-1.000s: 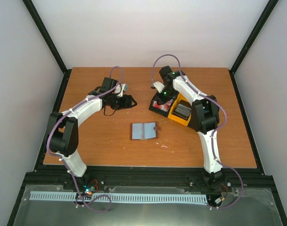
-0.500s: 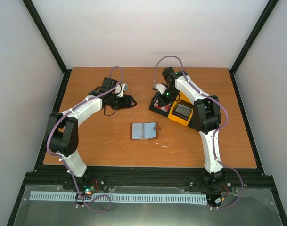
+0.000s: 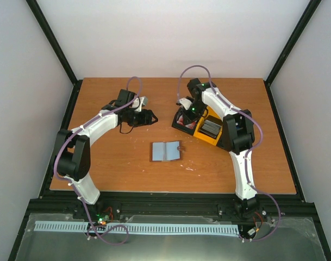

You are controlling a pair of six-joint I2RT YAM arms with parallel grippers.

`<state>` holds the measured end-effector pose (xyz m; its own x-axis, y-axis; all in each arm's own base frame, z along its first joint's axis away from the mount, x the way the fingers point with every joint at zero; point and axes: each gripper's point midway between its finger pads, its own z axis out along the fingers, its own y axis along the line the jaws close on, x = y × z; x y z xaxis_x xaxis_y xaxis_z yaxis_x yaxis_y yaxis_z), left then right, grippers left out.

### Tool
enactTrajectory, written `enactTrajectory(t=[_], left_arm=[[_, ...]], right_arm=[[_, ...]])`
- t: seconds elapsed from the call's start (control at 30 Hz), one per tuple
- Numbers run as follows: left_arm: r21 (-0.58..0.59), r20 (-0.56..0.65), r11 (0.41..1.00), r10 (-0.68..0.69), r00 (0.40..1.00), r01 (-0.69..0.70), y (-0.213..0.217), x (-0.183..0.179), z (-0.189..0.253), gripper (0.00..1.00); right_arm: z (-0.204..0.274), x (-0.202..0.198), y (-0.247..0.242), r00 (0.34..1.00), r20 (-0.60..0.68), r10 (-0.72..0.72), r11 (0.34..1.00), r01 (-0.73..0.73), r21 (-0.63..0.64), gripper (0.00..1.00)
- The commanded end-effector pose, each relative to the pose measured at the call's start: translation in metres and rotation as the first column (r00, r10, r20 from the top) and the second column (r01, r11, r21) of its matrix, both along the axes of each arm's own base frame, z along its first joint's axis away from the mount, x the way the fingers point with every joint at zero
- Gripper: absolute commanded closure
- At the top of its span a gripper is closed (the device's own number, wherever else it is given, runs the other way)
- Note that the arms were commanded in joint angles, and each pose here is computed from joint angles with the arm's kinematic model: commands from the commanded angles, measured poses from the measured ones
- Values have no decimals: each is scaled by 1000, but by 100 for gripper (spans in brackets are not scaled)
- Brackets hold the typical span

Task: Put the credit cards into the card holder
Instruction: Pick up the credit card from the storage box.

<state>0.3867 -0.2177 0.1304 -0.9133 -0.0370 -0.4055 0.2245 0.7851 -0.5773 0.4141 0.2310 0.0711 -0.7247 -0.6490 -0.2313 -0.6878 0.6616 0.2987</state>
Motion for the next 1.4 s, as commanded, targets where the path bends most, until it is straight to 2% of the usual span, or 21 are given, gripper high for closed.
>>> enactTrajectory(t=[0.0, 0.27, 0.47, 0.7, 0.83, 1.07, 1.17, 1.27, 1.37], left_arm=[[12, 24, 1000, 0, 1000, 0, 3, 8, 5, 34], [14, 24, 1000, 1, 1000, -1, 3, 8, 4, 34], [15, 26, 1000, 2, 1000, -3, 3, 9, 5, 34], [15, 25, 1000, 2, 1000, -2, 3, 8, 4, 34], [16, 25, 1000, 2, 1000, -2, 3, 8, 3, 34], [17, 27, 1000, 1, 1000, -1, 3, 9, 4, 34], [18, 26, 1000, 1, 1000, -1, 3, 9, 4, 34], [20, 30, 1000, 1, 1000, -2, 4, 10, 5, 34], [19, 40, 1000, 7, 999, -7, 4, 10, 8, 34]], right_arm=[[-15, -7, -2, 997, -73, -30, 999, 28, -17, 85], [-16, 3, -9, 998, -26, -59, 996, 57, -64, 81], [-8, 3, -4, 999, -21, -40, 999, 40, -30, 59], [9, 0, 7, 1000, -14, -9, 999, 10, 46, 57], [8, -2, 8, 1000, -21, 3, 999, -2, 54, 62], [-11, -1, 0, 999, -32, -14, 1000, 14, -6, 72], [-16, 3, -3, 999, -27, -28, 999, 27, -29, 81], [-12, 13, -10, 998, 22, -64, 995, 65, -77, 91], [2, 19, -9, 996, 66, -59, 996, 63, -60, 95]])
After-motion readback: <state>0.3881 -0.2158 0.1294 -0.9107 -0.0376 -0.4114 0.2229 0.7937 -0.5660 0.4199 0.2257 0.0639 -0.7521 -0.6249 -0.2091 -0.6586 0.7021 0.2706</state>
